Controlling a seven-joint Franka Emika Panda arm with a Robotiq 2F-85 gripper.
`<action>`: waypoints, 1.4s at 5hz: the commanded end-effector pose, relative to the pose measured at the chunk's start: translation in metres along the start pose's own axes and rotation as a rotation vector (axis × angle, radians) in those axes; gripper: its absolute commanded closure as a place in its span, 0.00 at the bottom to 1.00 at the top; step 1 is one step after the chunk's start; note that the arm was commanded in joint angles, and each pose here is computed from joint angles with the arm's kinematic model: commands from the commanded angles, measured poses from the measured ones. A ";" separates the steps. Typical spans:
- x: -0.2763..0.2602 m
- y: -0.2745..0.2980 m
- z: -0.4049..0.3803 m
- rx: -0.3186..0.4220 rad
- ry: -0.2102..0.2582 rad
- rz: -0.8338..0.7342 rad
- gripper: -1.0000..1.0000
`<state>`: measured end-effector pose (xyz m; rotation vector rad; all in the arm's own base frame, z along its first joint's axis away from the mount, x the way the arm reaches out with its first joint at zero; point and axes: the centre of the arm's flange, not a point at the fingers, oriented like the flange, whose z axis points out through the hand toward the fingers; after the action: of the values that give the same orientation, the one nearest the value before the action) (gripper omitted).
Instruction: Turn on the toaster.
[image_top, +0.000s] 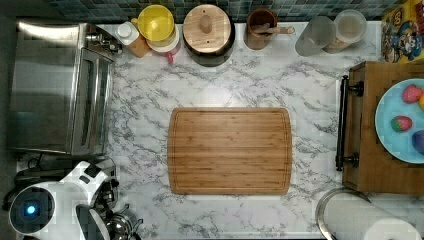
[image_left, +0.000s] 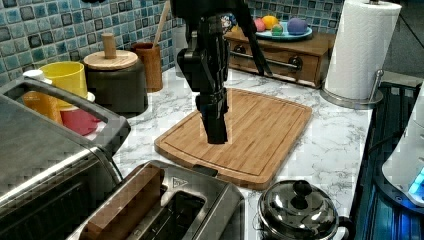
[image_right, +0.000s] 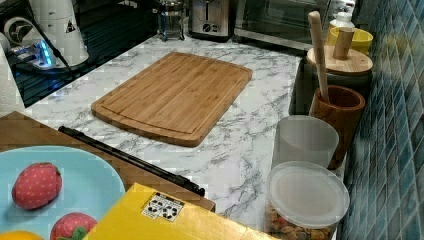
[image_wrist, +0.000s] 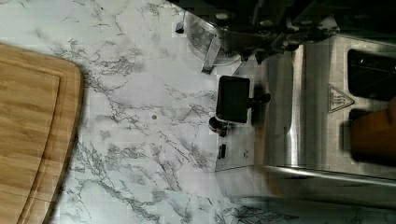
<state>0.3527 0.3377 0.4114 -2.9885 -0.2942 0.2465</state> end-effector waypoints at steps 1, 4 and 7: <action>0.031 0.002 -0.004 0.052 0.028 0.069 1.00; 0.054 0.009 0.034 0.001 0.014 0.139 1.00; 0.022 0.021 0.091 -0.007 -0.091 0.142 1.00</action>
<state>0.3847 0.3344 0.3313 -2.9971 -0.1031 0.3608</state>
